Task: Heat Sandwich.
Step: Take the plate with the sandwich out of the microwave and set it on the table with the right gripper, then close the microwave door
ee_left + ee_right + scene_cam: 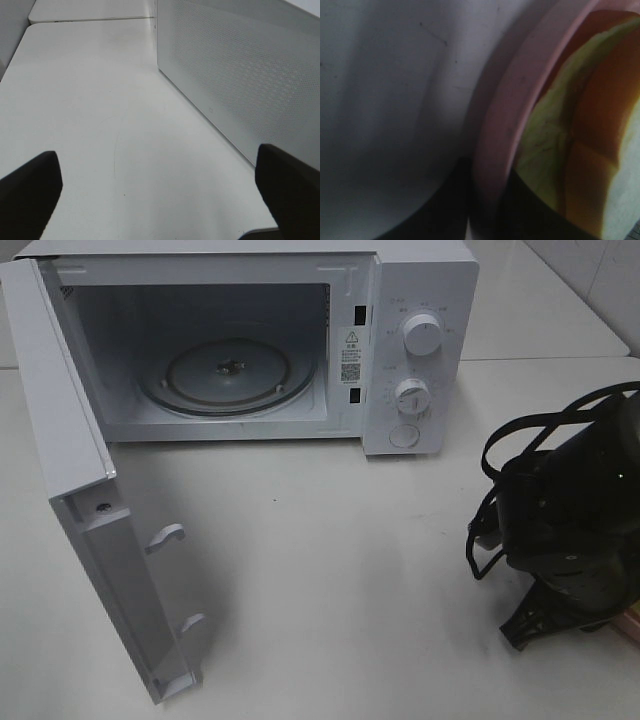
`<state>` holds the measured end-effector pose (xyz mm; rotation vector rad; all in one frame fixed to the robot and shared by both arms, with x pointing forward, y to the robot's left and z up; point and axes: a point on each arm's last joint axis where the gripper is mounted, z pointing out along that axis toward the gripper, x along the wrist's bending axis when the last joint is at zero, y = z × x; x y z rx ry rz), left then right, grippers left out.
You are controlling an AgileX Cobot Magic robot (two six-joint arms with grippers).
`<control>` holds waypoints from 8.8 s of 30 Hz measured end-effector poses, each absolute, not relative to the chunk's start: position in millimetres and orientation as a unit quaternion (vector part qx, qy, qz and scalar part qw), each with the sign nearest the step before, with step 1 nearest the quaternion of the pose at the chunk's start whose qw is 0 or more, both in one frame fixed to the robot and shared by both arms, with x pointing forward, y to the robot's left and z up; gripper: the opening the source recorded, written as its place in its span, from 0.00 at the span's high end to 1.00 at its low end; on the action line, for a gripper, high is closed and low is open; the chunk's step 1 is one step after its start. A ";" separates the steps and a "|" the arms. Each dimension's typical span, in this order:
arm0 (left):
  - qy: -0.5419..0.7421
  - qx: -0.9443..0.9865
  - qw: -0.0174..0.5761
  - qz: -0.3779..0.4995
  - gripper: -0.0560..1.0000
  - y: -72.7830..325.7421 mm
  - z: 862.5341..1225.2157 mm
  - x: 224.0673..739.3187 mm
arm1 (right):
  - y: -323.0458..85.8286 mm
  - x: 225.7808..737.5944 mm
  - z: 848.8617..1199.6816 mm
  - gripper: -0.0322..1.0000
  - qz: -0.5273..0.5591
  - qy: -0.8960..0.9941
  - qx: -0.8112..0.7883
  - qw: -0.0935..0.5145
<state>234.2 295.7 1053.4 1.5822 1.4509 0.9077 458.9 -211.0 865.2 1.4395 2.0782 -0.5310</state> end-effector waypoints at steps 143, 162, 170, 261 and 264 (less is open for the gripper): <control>0.572 0.624 0.394 0.358 0.01 295.7 1053.4 234.2 | -304.2 228.8 1046.8 0.23 0.349 0.604 0.630 0.342; 0.572 0.624 0.394 0.358 0.01 295.7 1053.4 234.2 | -304.2 228.8 1046.8 0.23 0.349 0.604 0.630 0.342; 0.572 0.624 0.394 0.358 0.01 295.7 1053.4 234.2 | -304.2 228.8 1046.8 0.23 0.349 0.604 0.630 0.342; 0.395 0.656 0.529 0.366 0.95 254.2 953.6 462.0 | -304.2 228.8 1046.8 0.23 0.349 0.604 0.630 0.342; 0.395 0.660 0.528 0.361 0.95 247.3 949.7 463.0 | -304.2 228.8 1046.8 0.23 0.349 0.604 0.630 0.342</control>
